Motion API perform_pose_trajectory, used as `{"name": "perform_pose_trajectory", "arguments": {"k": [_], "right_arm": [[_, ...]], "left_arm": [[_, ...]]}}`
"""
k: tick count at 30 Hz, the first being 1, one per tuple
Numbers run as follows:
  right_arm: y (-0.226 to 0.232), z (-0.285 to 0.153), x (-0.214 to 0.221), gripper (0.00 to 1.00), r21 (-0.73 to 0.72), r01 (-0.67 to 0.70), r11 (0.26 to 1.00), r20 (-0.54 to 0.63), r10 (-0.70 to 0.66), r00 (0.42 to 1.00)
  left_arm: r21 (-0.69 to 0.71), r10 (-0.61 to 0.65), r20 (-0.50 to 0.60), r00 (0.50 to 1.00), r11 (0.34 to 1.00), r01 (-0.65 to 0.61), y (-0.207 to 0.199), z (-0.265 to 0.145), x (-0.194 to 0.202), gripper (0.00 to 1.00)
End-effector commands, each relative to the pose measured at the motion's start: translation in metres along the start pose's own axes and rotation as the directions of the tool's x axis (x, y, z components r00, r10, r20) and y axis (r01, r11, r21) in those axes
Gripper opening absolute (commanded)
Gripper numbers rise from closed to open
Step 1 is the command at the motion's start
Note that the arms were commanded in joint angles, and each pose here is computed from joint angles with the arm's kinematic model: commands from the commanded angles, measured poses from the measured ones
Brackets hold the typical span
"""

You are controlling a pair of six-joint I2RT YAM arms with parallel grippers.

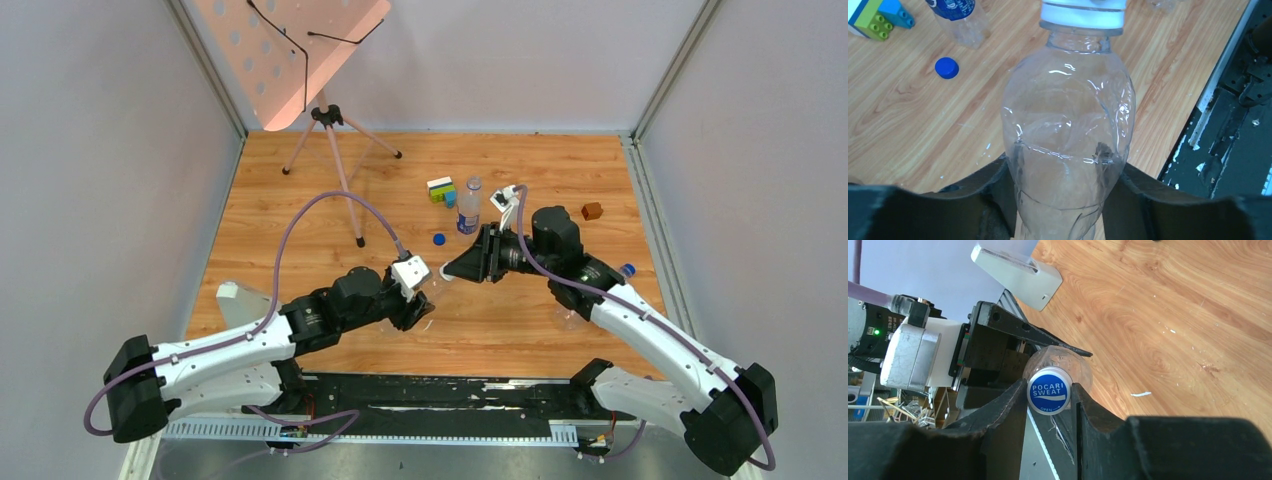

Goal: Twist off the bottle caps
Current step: Unscrew the bottle cap from the plastic bottle.

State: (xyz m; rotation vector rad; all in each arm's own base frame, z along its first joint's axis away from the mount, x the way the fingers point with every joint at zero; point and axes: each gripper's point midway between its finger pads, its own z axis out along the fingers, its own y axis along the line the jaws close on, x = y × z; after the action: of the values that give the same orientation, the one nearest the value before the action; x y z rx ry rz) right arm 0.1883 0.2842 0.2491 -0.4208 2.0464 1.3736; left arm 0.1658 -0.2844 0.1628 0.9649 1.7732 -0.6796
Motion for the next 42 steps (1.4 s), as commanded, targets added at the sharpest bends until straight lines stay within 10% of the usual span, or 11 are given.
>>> {"name": "perform_pose_trajectory", "arguments": {"k": [1, 13, 27, 34, 42], "right_arm": [[0.013, -0.002, -0.006, 0.05, -0.035, 0.037, 0.999, 0.009, -0.036, 0.999], [0.020, -0.008, 0.012, 0.00, -0.169, 0.319, 0.932, -0.003, -0.324, 0.946], [0.026, -0.018, 0.032, 0.00, -0.263, 0.634, 0.728, 0.094, -0.634, 0.767], [0.011, -0.018, -0.009, 0.56, 0.006, 0.352, 0.936, 0.130, -0.350, 0.928], [0.014, -0.018, -0.026, 0.63, 0.031, 0.044, 0.999, 0.221, -0.049, 0.974]], "left_arm": [[-0.003, -0.026, 0.078, 0.997, 1.000, 0.026, -0.001, -0.001, -0.033, 0.45], [0.048, 0.008, 0.074, 0.997, 0.999, -0.011, -0.008, -0.013, -0.029, 0.00], [0.343, -0.047, 0.110, 0.993, 0.939, 0.006, -0.044, -0.029, -0.040, 0.00], [0.207, -0.011, 0.018, 1.000, 0.978, 0.007, -0.018, -0.020, -0.016, 0.00], [0.077, -0.025, 0.094, 0.995, 0.997, 0.017, 0.002, -0.012, -0.025, 0.00]]}}
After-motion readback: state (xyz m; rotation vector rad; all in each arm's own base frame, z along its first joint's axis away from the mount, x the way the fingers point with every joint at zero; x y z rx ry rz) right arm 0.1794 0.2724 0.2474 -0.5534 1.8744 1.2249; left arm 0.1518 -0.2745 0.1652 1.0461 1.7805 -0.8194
